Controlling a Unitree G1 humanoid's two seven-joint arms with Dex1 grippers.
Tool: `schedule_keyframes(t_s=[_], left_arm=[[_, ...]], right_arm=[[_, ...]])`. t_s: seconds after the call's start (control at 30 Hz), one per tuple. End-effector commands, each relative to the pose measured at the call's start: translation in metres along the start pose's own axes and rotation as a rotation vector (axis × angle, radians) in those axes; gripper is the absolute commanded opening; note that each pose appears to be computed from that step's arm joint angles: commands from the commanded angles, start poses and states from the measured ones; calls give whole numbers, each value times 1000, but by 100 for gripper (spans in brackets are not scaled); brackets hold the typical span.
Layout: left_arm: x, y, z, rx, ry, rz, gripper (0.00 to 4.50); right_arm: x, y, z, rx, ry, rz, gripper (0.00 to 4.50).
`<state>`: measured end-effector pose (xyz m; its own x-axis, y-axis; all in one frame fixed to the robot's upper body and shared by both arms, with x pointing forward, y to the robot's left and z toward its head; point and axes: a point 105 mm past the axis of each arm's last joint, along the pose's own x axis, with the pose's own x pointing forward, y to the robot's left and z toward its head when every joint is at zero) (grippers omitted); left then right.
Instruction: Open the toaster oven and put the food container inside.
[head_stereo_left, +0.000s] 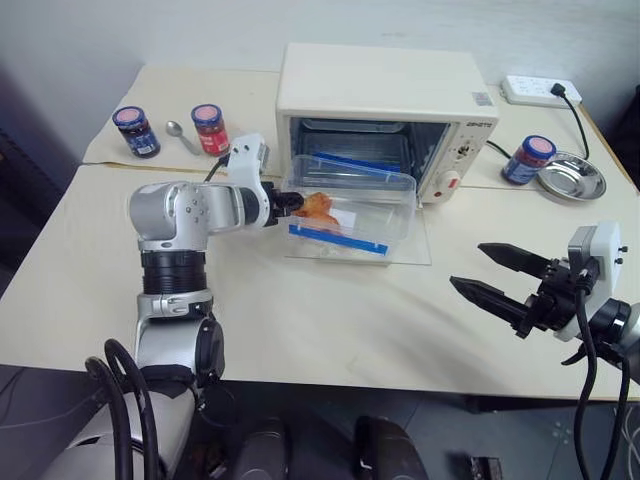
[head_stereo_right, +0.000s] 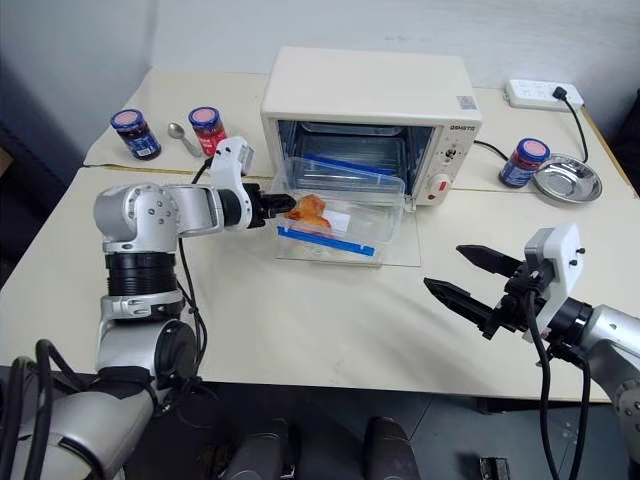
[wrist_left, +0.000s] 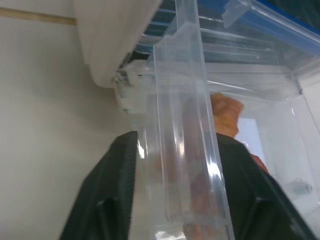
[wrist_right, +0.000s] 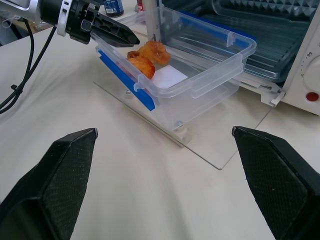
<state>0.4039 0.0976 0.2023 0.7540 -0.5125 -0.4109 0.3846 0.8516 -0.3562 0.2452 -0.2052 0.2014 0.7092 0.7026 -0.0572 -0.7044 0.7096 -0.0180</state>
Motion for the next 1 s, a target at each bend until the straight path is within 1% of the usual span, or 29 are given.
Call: schedule_keyframes(t_s=[0.03,0.13,0.27,0.33,0.4,0.5,0.53,0.57,0.6,0.67,0.73,0.77,0.87,1.0], left_arm=[[-11,-15,23,11,-94,-73,328],[-20,-18,26,31,-121,-108,328],[-59,-21,41,46,-229,-238,328],[-78,-24,44,73,-280,-320,333],[-99,-30,39,130,-315,-422,294],[-118,-31,19,216,-278,-517,216],[-121,-29,11,229,-247,-534,180],[-123,-28,5,243,-222,-550,138],[-124,-28,0,257,-203,-563,122],[-125,-30,-19,318,-120,-617,63],[-122,-30,-32,368,-65,-639,4],[-117,-27,-38,401,-34,-628,0],[-99,-19,-54,495,36,-596,0],[-70,-13,-59,548,46,-572,0]], right_arm=[[-1,2,13,-53,-46,-6,450],[0,3,13,-57,-42,1,450],[10,14,12,-58,-33,66,450],[14,21,12,-41,-37,107,413],[20,29,12,-26,-38,158,363],[31,41,11,-17,-34,234,262],[36,44,10,-17,-30,255,225],[40,46,10,-15,-29,276,174],[44,48,10,-11,-28,293,158],[55,54,7,-11,-19,346,95],[63,57,3,-28,4,377,31],[67,57,0,-39,19,387,2],[78,52,-9,-66,62,389,2],[97,40,-19,-117,103,372,2]])
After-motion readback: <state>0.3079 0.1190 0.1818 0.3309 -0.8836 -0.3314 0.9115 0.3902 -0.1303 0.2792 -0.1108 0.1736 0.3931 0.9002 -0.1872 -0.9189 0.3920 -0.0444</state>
